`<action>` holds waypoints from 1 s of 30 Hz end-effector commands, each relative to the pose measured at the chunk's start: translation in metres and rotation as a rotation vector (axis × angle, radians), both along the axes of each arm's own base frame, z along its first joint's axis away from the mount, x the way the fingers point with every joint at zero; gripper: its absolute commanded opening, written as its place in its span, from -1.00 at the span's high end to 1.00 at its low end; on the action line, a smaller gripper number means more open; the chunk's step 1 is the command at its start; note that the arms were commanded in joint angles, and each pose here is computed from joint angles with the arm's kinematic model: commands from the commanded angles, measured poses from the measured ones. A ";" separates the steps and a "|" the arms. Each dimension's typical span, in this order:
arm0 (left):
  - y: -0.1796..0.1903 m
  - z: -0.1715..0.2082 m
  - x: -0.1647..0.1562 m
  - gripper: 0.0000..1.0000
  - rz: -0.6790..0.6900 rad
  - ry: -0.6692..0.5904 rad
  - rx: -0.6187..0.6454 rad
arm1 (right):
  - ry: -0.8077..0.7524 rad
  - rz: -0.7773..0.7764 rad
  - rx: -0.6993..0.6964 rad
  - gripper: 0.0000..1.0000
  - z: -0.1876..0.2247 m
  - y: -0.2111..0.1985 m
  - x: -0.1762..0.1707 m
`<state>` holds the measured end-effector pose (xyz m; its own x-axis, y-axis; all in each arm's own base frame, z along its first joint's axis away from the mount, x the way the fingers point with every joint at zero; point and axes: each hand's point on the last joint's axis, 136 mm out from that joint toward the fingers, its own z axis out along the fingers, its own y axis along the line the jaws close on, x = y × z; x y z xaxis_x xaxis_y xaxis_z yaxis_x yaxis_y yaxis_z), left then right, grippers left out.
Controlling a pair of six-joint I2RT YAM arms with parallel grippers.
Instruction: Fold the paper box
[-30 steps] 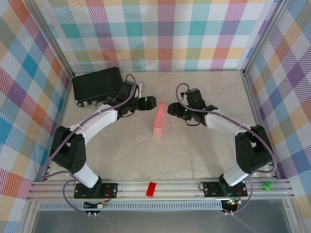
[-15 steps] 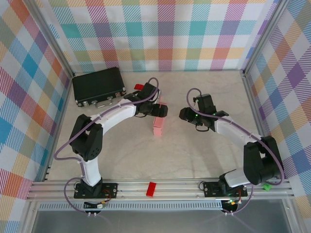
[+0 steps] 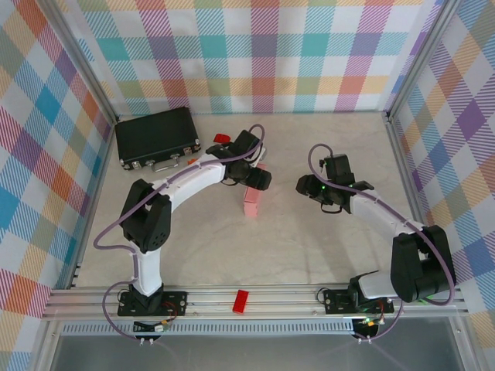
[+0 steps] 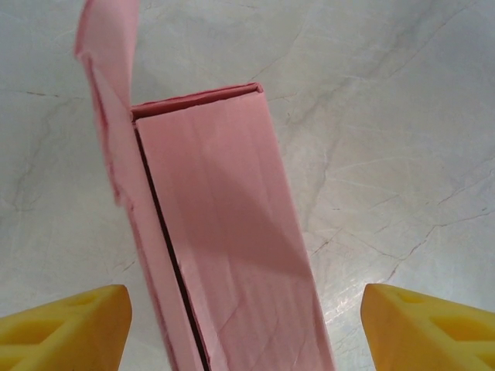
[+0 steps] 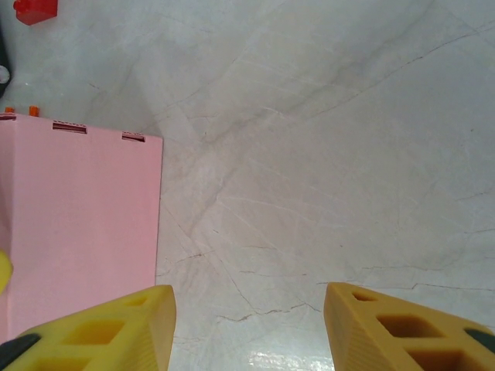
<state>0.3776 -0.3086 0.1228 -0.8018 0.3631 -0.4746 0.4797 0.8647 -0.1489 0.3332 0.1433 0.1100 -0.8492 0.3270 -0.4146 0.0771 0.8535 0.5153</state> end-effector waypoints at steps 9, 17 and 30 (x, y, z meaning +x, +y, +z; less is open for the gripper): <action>-0.004 -0.015 -0.014 -0.18 -0.102 0.033 0.097 | 0.001 0.008 -0.004 -0.08 -0.002 -0.006 -0.007; -0.005 -0.010 -0.019 -0.08 -0.235 0.009 0.138 | 0.000 0.000 -0.015 -0.08 -0.002 -0.012 -0.008; -0.029 -0.013 -0.044 -0.13 -0.795 -0.053 0.129 | 0.003 -0.031 -0.020 -0.08 -0.004 -0.026 -0.014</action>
<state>0.3459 -0.3252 0.1108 -0.4289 0.8033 -0.4132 0.8877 0.4596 -0.0280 0.3262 0.1214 0.1064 -0.8359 0.3547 -0.4188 0.1098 0.8558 0.5056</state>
